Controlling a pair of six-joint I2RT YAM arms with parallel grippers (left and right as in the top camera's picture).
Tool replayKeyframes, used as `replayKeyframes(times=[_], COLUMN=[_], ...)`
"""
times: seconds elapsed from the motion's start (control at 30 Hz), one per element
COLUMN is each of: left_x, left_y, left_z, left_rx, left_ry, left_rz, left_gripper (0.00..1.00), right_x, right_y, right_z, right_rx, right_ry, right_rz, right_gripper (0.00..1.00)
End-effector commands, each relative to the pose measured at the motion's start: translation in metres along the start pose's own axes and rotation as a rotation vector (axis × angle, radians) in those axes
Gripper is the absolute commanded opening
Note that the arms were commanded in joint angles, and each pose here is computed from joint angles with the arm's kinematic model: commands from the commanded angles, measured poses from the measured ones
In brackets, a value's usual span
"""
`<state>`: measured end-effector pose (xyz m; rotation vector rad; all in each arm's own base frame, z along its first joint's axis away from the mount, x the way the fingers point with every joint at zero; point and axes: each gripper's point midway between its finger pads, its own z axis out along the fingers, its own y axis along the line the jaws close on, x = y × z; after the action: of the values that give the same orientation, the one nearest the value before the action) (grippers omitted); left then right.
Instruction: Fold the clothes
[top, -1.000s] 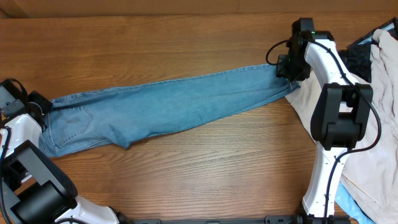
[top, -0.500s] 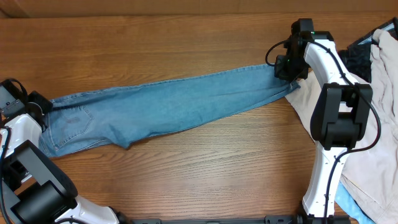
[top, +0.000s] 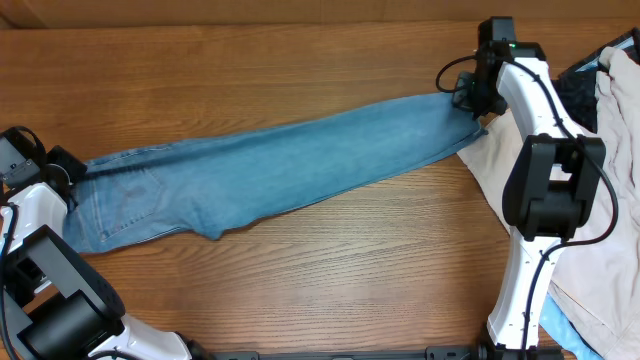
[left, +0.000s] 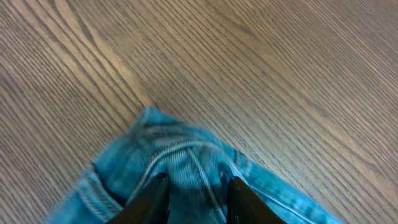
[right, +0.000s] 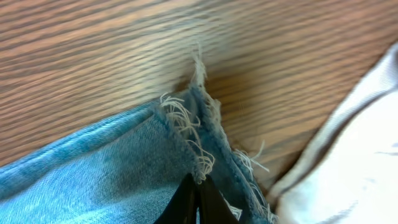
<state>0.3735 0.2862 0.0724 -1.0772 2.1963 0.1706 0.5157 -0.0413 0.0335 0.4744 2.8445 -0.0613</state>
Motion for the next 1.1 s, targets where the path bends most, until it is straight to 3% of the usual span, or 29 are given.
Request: replayKeyframes(times=[0.0,0.27,0.4,0.47,0.5,0.53,0.57,0.7,0.93,1.0,1.07], left_x=[-0.010,-0.016,-0.039,-0.057,-0.063,-0.068,-0.074,-0.072,0.002,0.010,0.006], left_y=[0.001,-0.002,-0.015,-0.029,-0.033,-0.037,-0.040,-0.040,-0.023,-0.020,-0.016], left_z=[0.000,-0.001,-0.013,-0.025,-0.030,-0.034,-0.041,-0.054,-0.057,-0.058,-0.056], left_rx=[-0.007,0.005,0.056,0.114,0.132,0.145,0.158,0.153,0.079,0.060,0.037], left_ry=[-0.022,-0.047,-0.100,-0.130,-0.138,-0.145,-0.154,-0.122,0.187,0.218,0.198], left_rz=[0.009,0.011,0.079,0.105,0.108,0.110,0.111,0.107,-0.020,-0.041,-0.035], left_gripper=[0.36,0.42,0.55,0.66,0.76,0.96,1.00,1.00,1.00,1.00,0.90], right_x=[-0.023,-0.018,-0.015,-0.015,-0.015,-0.015,-0.015,-0.015,-0.014,-0.012,-0.010], right_y=[-0.036,-0.037,-0.038,-0.038,-0.038,-0.038,-0.038,-0.038,-0.038,-0.038,-0.039], right_z=[-0.018,-0.018,-0.018,-0.018,-0.018,-0.018,-0.018,-0.018,-0.018,-0.018,-0.018], right_rx=[0.086,0.091,0.094,0.094,0.094,0.094,0.094,0.094,0.095,0.096,0.099], right_ry=[-0.076,-0.055,-0.044,-0.043,-0.043,-0.043,-0.043,-0.043,-0.039,-0.032,-0.024], right_rz=[0.072,0.066,0.064,0.064,0.065,0.065,0.065,0.065,0.064,0.063,0.058], right_gripper=[0.04,0.07,0.08,0.08,0.08,0.08,0.08,0.08,0.10,0.10,0.10])
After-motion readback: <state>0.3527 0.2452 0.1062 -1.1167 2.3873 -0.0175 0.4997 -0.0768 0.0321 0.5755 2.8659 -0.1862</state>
